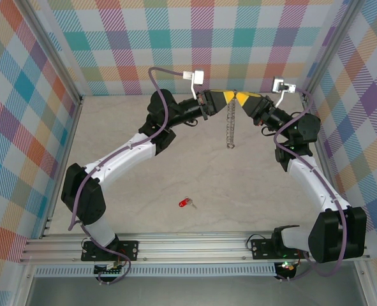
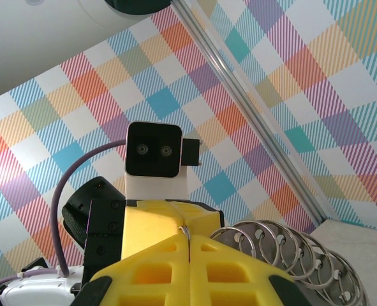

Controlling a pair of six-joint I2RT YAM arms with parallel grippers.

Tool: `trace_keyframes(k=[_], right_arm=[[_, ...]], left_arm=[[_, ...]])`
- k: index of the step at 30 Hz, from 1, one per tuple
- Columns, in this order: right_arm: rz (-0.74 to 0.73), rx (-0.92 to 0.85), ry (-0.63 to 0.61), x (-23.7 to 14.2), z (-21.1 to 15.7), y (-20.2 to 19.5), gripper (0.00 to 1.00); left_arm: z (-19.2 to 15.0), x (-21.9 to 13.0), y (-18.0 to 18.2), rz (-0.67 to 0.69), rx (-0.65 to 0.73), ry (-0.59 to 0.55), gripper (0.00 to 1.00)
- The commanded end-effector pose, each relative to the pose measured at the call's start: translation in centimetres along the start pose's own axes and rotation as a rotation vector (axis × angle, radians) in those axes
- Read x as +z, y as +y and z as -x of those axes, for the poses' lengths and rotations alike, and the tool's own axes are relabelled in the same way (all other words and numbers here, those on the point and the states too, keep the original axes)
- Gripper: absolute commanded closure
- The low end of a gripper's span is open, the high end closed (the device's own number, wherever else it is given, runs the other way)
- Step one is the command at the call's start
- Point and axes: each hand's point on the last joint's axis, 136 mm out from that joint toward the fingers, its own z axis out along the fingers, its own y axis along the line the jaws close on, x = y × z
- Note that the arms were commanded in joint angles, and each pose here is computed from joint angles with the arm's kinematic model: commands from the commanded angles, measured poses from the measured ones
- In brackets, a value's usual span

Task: Put the keys on the keyring

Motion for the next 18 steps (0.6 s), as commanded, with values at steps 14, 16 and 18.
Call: trace_keyframes(k=[14, 16, 18], right_arm=[[-0.152, 0.003, 0.018, -2.6, 0.6, -1.1, 0.43], [-0.169, -0.008, 0.022, -3.3, 0.6, -0.8, 0.43], [-0.181, -0.017, 0.034, -3.7, 0.4, -0.6, 0.44]], left_arm=[[-1.1, -0.3, -1.6, 0.013, 0.226, 0.112, 1.00], [-1.1, -0.5, -1.5, 0.022, 0.256, 0.136, 1.00], [-1.2, -0.7, -1.7, 0.023, 0.292, 0.164, 1.00]])
